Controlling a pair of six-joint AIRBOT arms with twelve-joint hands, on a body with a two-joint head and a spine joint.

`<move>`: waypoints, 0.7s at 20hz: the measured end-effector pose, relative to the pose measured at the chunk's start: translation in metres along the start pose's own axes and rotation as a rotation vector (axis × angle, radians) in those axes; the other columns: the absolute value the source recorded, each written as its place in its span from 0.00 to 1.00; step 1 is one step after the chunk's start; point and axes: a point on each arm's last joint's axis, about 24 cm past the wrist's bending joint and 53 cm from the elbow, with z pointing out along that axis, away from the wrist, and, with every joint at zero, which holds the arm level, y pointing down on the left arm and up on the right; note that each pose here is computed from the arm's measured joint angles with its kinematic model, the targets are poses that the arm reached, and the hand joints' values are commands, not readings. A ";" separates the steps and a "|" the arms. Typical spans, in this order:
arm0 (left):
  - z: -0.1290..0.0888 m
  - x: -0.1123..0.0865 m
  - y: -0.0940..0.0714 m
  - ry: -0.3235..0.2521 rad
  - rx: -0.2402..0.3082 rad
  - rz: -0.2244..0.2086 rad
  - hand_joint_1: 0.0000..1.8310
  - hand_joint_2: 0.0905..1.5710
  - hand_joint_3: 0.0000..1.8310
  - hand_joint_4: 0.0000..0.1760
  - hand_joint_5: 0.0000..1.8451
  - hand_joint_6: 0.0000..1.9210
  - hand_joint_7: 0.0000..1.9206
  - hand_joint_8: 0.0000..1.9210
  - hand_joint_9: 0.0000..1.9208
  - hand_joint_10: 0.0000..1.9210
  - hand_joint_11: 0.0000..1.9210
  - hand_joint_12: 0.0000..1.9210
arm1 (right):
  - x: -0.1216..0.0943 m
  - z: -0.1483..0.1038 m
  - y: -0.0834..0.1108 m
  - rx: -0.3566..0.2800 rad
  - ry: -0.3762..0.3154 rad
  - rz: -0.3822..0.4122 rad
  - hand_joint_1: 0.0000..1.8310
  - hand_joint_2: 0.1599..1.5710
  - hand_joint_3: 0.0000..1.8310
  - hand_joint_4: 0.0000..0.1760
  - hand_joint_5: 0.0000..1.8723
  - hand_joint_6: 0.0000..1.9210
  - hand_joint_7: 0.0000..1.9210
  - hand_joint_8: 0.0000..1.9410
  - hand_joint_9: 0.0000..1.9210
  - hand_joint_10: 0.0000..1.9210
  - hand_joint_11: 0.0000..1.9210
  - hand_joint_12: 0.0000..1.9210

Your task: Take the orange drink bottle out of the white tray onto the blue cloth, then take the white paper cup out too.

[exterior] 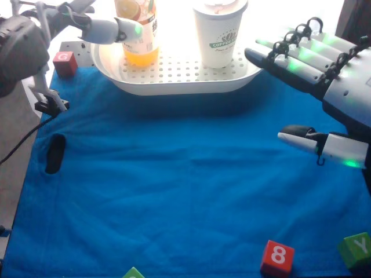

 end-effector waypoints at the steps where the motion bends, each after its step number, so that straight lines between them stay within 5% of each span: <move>1: 0.001 -0.003 0.002 -0.003 -0.007 0.001 0.35 0.60 0.00 0.51 0.00 0.00 0.00 0.00 0.00 0.00 0.00 0.20 | 0.000 0.000 0.000 0.000 0.000 0.004 0.38 0.79 0.00 0.00 0.00 0.00 0.00 0.00 0.00 0.00 0.00 0.52; 3: 0.003 -0.005 0.003 -0.002 -0.017 0.000 0.35 0.59 0.00 0.61 0.00 0.00 0.00 0.00 0.00 0.00 0.00 0.25 | 0.001 -0.001 0.000 0.001 0.002 0.008 0.36 0.80 0.00 0.00 0.00 0.00 0.00 0.00 0.00 0.00 0.00 0.50; 4: 0.003 -0.005 0.003 -0.001 -0.018 -0.006 0.36 0.58 0.00 0.74 0.00 0.00 0.00 0.00 0.00 0.00 0.00 0.15 | 0.002 -0.001 -0.001 0.003 0.005 0.008 0.36 0.80 0.00 0.00 0.00 0.00 0.00 0.00 0.00 0.00 0.00 0.44; 5: 0.004 -0.002 0.003 0.003 -0.018 -0.009 0.36 0.57 0.00 0.88 0.00 0.00 0.00 0.00 0.00 0.00 0.00 0.22 | 0.003 -0.001 -0.002 0.005 0.009 0.009 0.36 0.80 0.00 0.00 0.00 0.00 0.00 0.00 0.00 0.00 0.00 0.39; 7: 0.005 0.007 0.001 0.015 -0.016 -0.012 0.36 0.55 0.00 0.77 0.00 0.00 0.00 0.00 0.00 0.00 0.00 0.27 | 0.002 -0.001 -0.001 0.003 0.004 0.012 0.37 0.80 0.00 0.00 0.00 0.00 0.00 0.00 0.00 0.00 0.00 0.30; 8: 0.006 0.012 0.000 0.024 -0.016 -0.012 0.35 0.56 0.00 0.79 0.00 0.00 0.00 0.00 0.00 0.00 0.00 0.14 | 0.002 -0.001 -0.001 0.003 0.005 0.011 0.36 0.80 0.00 0.00 0.00 0.00 0.00 0.00 0.00 0.00 0.00 0.30; 9: 0.007 0.016 0.000 0.033 -0.018 -0.011 0.39 0.58 0.01 0.71 0.00 0.00 0.00 0.00 0.00 0.00 0.00 0.01 | 0.002 -0.001 -0.001 0.003 0.006 0.013 0.35 0.80 0.00 0.00 0.00 0.00 0.00 0.00 0.00 0.00 0.00 0.29; 11: 0.008 0.017 -0.001 0.039 -0.020 -0.004 0.39 0.58 0.01 0.70 0.00 0.00 0.00 0.00 0.00 0.00 0.02 0.01 | 0.002 -0.001 -0.001 0.004 0.004 0.016 0.34 0.80 0.00 0.00 0.00 0.00 0.00 0.00 0.00 0.00 0.00 0.29; 12: 0.009 0.018 0.000 0.042 -0.022 0.002 0.44 0.62 0.00 0.60 0.00 0.00 0.00 0.00 0.00 0.00 0.00 0.25 | 0.002 -0.001 -0.002 0.005 0.004 0.018 0.35 0.80 0.00 0.00 0.00 0.00 0.00 0.00 0.00 0.00 0.00 0.25; 13: 0.009 0.018 -0.001 0.042 -0.022 0.002 0.44 0.62 0.00 0.60 0.00 0.00 0.00 0.00 0.00 0.00 0.00 0.25 | 0.002 -0.001 -0.001 0.004 0.004 0.018 0.35 0.80 0.00 0.00 0.00 0.00 0.00 0.00 0.00 0.00 0.00 0.25; 14: 0.009 0.018 0.000 0.043 -0.022 0.001 0.47 0.63 0.00 0.45 0.00 0.00 0.00 0.00 0.03 0.01 0.00 0.39 | 0.002 -0.001 -0.001 0.003 0.005 0.018 0.36 0.79 0.00 0.00 0.00 0.00 0.00 0.00 0.00 0.00 0.00 0.24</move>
